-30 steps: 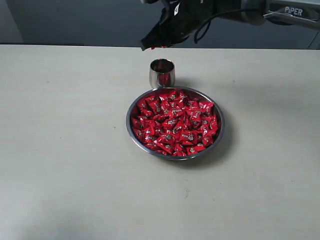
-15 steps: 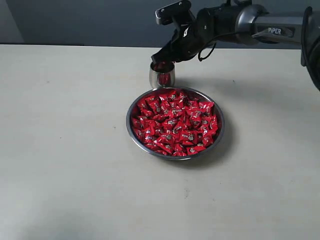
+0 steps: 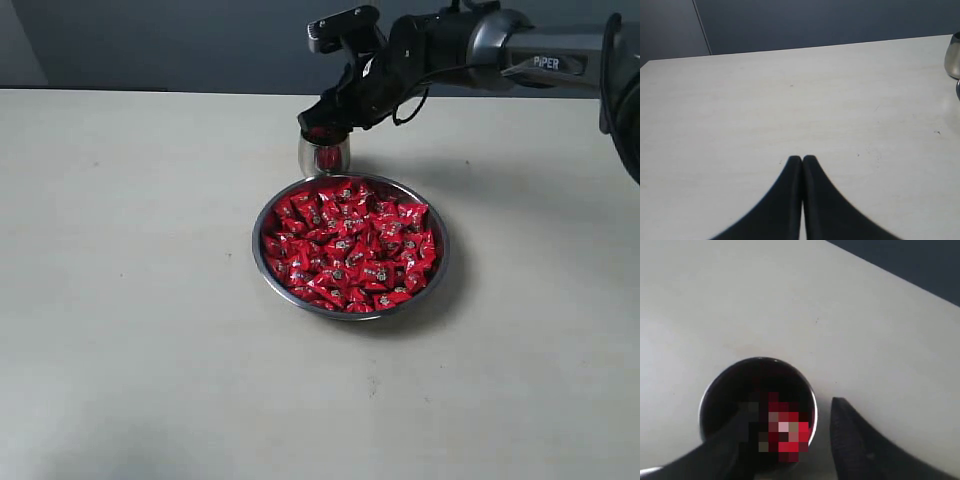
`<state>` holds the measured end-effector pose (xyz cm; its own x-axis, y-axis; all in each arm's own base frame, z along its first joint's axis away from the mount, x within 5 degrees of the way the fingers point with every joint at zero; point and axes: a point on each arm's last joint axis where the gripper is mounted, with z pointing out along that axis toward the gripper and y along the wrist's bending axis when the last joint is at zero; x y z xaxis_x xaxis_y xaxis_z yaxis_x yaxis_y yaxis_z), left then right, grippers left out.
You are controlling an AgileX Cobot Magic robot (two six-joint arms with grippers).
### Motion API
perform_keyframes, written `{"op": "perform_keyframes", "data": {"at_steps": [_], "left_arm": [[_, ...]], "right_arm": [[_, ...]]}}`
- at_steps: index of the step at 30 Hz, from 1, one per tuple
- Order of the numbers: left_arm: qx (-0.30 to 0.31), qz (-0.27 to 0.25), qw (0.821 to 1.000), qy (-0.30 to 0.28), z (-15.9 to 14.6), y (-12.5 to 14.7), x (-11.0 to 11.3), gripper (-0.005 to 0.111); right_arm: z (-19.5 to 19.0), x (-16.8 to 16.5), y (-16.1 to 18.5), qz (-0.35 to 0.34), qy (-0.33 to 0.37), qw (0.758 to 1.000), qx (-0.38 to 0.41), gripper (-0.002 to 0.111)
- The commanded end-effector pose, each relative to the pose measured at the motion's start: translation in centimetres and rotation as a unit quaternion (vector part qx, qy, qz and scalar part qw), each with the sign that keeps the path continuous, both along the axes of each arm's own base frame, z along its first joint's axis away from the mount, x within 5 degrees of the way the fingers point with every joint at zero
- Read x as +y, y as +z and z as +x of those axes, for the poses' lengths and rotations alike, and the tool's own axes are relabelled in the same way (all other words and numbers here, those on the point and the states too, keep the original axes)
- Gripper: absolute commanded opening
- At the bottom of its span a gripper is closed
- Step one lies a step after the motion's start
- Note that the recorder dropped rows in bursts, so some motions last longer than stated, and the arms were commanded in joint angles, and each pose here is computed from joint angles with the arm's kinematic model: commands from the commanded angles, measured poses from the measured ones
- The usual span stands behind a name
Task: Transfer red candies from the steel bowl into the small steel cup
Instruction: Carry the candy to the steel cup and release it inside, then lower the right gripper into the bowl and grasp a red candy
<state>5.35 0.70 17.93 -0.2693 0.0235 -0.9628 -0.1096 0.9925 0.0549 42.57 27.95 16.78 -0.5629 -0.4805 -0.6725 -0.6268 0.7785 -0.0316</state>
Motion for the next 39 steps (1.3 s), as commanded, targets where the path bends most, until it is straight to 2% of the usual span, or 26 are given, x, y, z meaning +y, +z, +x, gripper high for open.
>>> {"op": "perform_keyframes", "data": {"at_steps": [1, 5, 8, 12, 16, 22, 29, 31, 33, 37, 38, 39], "left_arm": [[-0.009, 0.001, 1.000, -0.004, 0.0, 0.4, 0.0, 0.000], [-0.009, 0.001, 1.000, -0.004, 0.0, 0.4, 0.0, 0.000], [-0.009, 0.001, 1.000, -0.004, 0.0, 0.4, 0.0, 0.000], [-0.009, 0.001, 1.000, -0.004, 0.0, 0.4, 0.0, 0.000], [-0.009, 0.001, 1.000, -0.004, 0.0, 0.4, 0.0, 0.000], [-0.009, 0.001, 1.000, -0.004, 0.0, 0.4, 0.0, 0.000], [-0.009, 0.001, 1.000, -0.004, 0.0, 0.4, 0.0, 0.000], [-0.009, 0.001, 1.000, -0.004, 0.0, 0.4, 0.0, 0.000], [-0.009, 0.001, 1.000, -0.004, 0.0, 0.4, 0.0, 0.000], [-0.009, 0.001, 1.000, -0.004, 0.0, 0.4, 0.0, 0.000], [-0.009, 0.001, 1.000, -0.004, 0.0, 0.4, 0.0, 0.000], [-0.009, 0.001, 1.000, -0.004, 0.0, 0.4, 0.0, 0.000]], "right_arm": [[-1.2, -0.7, 3.6, -0.008, 0.008, 1.000, 0.016, 0.038], [-3.2, -1.8, 6.2, -0.052, 0.034, 0.996, 0.065, 0.038], [-4.1, -2.1, 6.1, -0.070, 0.048, 0.990, 0.109, 0.038], [-5.0, -1.8, 4.9, -0.054, 0.072, 0.985, 0.145, 0.038], [-5.7, -2.0, 3.2, -0.045, 0.067, 0.982, 0.169, 0.038], [-6.2, -2.4, 0.2, -0.070, 0.072, 0.975, 0.199, 0.056], [-5.9, -2.1, -2.8, -0.073, 0.064, 0.970, 0.224, 0.056], [-5.9, -2.0, -3.3, -0.074, 0.064, 0.969, 0.227, 0.052], [-5.9, -2.0, -3.5, -0.075, 0.063, 0.968, 0.230, 0.039], [-5.9, -2.0, -3.6, -0.075, 0.063, 0.968, 0.231, 0.005], [-5.9, -2.0, -3.6, -0.076, 0.064, 0.967, 0.233, -0.001], [-5.9, -2.0, -3.6, -0.077, 0.064, 0.967, 0.235, 0.000]]}}
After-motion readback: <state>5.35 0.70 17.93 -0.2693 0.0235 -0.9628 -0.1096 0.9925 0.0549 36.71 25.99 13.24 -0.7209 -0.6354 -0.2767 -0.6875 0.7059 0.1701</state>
